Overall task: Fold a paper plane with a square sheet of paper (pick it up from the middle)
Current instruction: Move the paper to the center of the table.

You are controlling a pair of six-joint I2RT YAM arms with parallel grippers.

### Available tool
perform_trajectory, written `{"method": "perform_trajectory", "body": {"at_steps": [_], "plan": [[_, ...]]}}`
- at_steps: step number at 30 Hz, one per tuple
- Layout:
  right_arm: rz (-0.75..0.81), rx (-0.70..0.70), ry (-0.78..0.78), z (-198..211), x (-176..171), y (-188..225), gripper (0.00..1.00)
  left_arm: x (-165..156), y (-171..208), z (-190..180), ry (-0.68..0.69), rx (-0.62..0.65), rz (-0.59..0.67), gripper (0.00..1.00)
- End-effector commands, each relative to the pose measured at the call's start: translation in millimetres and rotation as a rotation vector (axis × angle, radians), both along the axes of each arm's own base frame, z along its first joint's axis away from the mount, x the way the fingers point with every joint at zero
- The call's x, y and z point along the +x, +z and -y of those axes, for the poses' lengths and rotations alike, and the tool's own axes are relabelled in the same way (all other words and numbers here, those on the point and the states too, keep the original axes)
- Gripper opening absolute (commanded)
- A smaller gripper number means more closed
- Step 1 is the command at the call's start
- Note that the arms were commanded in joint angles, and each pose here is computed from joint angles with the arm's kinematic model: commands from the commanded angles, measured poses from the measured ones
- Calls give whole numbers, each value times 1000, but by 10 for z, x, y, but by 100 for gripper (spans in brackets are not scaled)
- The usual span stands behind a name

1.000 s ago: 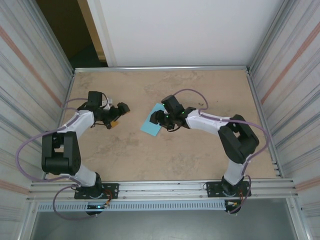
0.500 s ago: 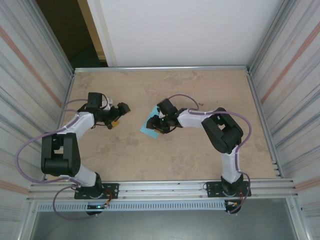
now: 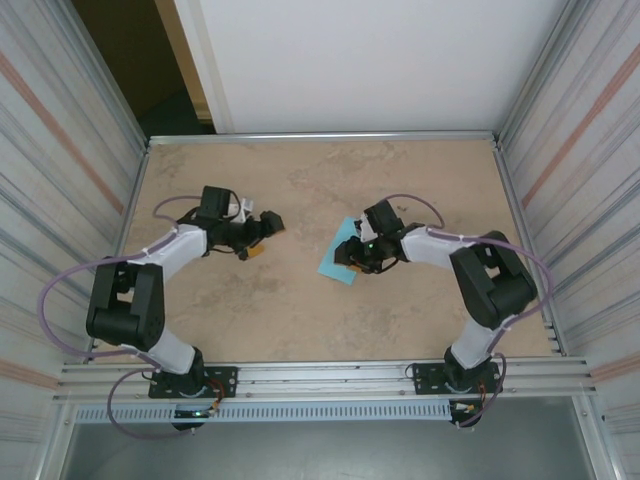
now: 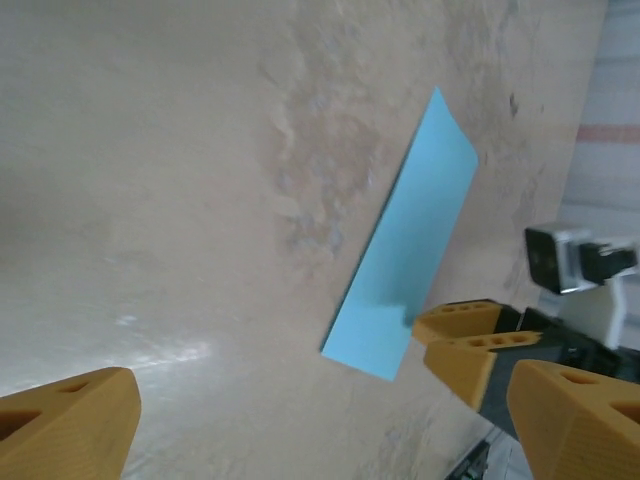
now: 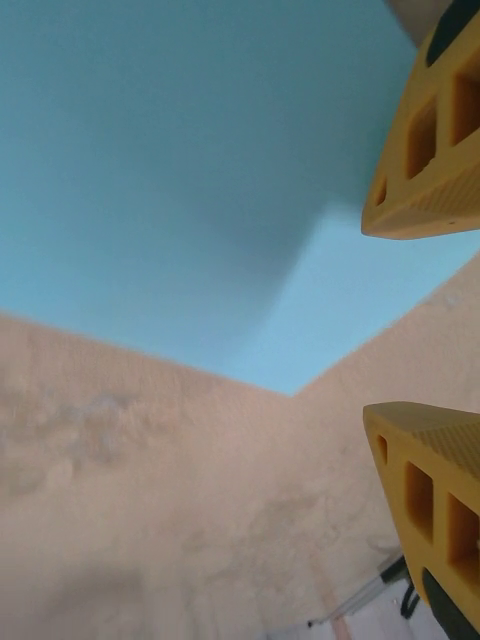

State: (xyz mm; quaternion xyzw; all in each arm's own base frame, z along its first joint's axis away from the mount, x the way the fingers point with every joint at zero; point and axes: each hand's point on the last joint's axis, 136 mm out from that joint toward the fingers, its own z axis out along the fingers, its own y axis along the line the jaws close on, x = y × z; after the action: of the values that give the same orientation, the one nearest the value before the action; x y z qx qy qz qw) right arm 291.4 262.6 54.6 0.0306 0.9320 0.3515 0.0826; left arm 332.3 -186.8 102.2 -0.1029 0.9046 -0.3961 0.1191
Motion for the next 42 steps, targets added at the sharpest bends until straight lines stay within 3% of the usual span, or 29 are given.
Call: {"method": "perform_trajectory", "body": {"at_steps": [1, 6, 15, 20, 29, 42], "plan": [[66, 38, -220, 67, 201, 274, 45, -126, -20, 213, -55, -28, -31, 93], [25, -2, -352, 183, 196, 102, 35, -272, -68, 522, -149, -28, -46, 86], [-70, -24, -360, 143, 215, -193, 25, -362, -176, 898, -261, -40, -79, 65], [-126, -103, -340, 211, 102, -437, 23, -365, -264, 936, -282, -31, -112, 55], [-160, -177, -51, 112, -208, -642, 23, -492, -477, 861, -311, 21, -173, 47], [-124, -134, 16, 73, -164, -545, 23, -579, -636, 826, -315, 80, -197, 45]]}}
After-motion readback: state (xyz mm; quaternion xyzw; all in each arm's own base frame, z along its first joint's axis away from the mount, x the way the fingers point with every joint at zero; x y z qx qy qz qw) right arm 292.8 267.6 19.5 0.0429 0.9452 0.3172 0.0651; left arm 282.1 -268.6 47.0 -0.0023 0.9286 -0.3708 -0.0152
